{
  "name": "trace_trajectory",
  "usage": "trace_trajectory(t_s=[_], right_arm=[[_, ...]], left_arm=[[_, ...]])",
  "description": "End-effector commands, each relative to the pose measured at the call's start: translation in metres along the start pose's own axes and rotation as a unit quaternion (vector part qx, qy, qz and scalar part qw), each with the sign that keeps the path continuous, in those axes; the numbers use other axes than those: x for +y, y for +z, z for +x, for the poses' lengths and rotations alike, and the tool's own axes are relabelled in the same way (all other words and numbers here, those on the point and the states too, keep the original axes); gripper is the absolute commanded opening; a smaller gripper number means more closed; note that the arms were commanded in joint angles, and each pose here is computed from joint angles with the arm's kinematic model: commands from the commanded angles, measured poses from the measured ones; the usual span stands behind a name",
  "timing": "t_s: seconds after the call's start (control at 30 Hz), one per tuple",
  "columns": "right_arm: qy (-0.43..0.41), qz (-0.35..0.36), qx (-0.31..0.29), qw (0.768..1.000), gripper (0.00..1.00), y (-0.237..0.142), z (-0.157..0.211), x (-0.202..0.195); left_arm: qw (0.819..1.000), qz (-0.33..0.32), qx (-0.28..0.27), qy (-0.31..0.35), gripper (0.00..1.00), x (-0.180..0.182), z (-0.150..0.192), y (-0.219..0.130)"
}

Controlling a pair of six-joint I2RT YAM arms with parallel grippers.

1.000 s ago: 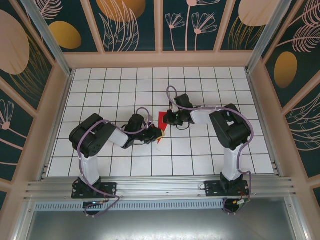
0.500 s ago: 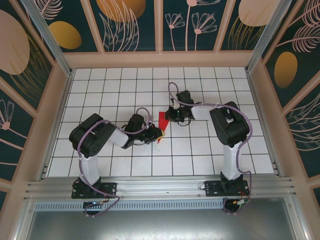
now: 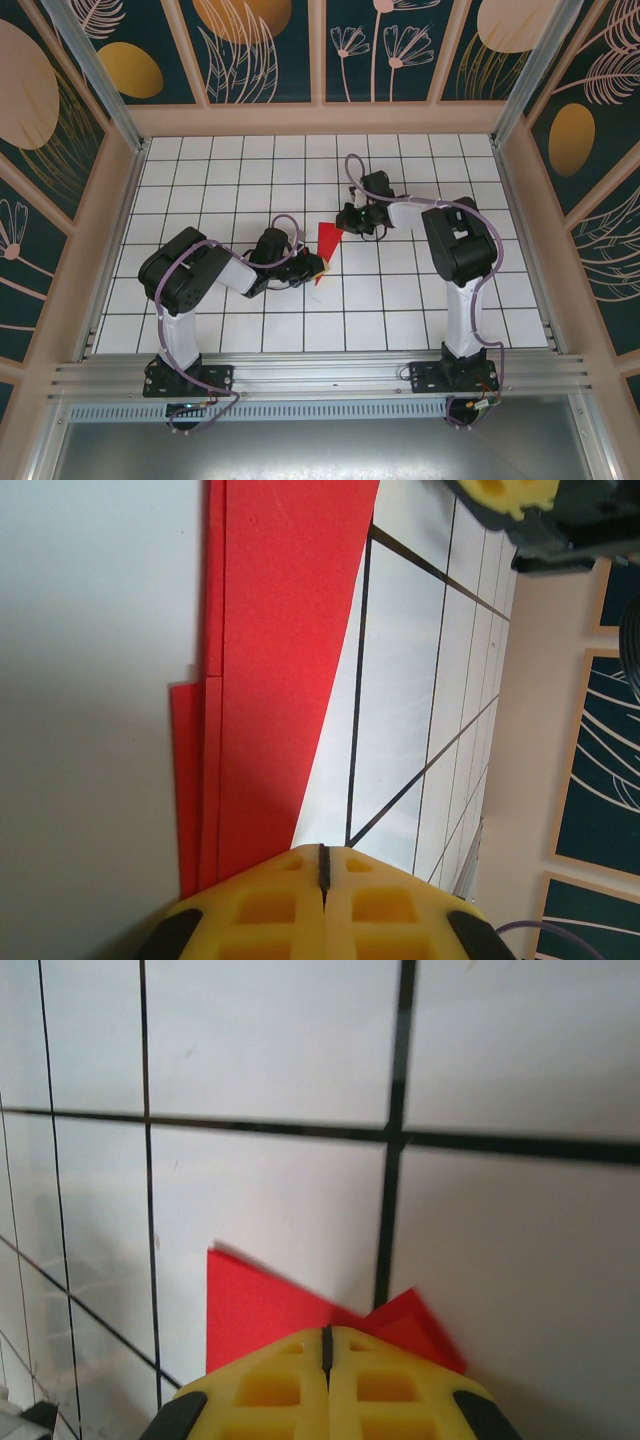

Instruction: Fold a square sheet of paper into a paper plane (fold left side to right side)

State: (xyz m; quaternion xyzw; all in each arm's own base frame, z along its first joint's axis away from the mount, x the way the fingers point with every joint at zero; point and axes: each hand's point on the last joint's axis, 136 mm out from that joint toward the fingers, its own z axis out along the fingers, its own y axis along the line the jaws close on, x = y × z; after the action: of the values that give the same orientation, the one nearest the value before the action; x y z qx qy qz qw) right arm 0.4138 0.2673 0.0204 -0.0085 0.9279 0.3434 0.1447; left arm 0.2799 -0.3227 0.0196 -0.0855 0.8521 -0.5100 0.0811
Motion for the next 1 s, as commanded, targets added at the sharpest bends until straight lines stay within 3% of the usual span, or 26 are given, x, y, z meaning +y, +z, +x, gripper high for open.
trace_trajectory(t_s=[0.0,0.3,0.53,0.7,0.8,0.97], right_arm=[[0.006,0.053,-0.049,0.997,0.02,-0.006,-0.036,-0.039],[0.017,0.054,-0.060,0.997,0.02,-0.005,-0.056,-0.054],[-0.009,0.018,-0.115,0.993,0.03,-0.050,-0.082,-0.011],[-0.013,-0.024,-0.094,0.995,0.03,-0.063,-0.036,0.021],[-0.004,-0.063,-0.055,0.997,0.03,-0.049,0.003,0.038],[0.008,-0.081,-0.014,0.997,0.03,-0.021,0.033,0.047]], left_arm=[[0.996,-0.067,0.031,-0.043,0.01,0.045,0.024,0.000],[0.997,-0.064,0.029,-0.041,0.01,0.043,0.023,-0.001],[0.997,-0.057,0.022,-0.037,0.01,0.036,0.019,-0.001],[0.998,-0.055,0.020,-0.034,0.01,0.034,0.018,-0.001],[0.998,-0.055,0.020,-0.033,0.01,0.033,0.018,-0.002],[0.998,-0.054,0.019,-0.031,0.01,0.032,0.017,-0.002]])
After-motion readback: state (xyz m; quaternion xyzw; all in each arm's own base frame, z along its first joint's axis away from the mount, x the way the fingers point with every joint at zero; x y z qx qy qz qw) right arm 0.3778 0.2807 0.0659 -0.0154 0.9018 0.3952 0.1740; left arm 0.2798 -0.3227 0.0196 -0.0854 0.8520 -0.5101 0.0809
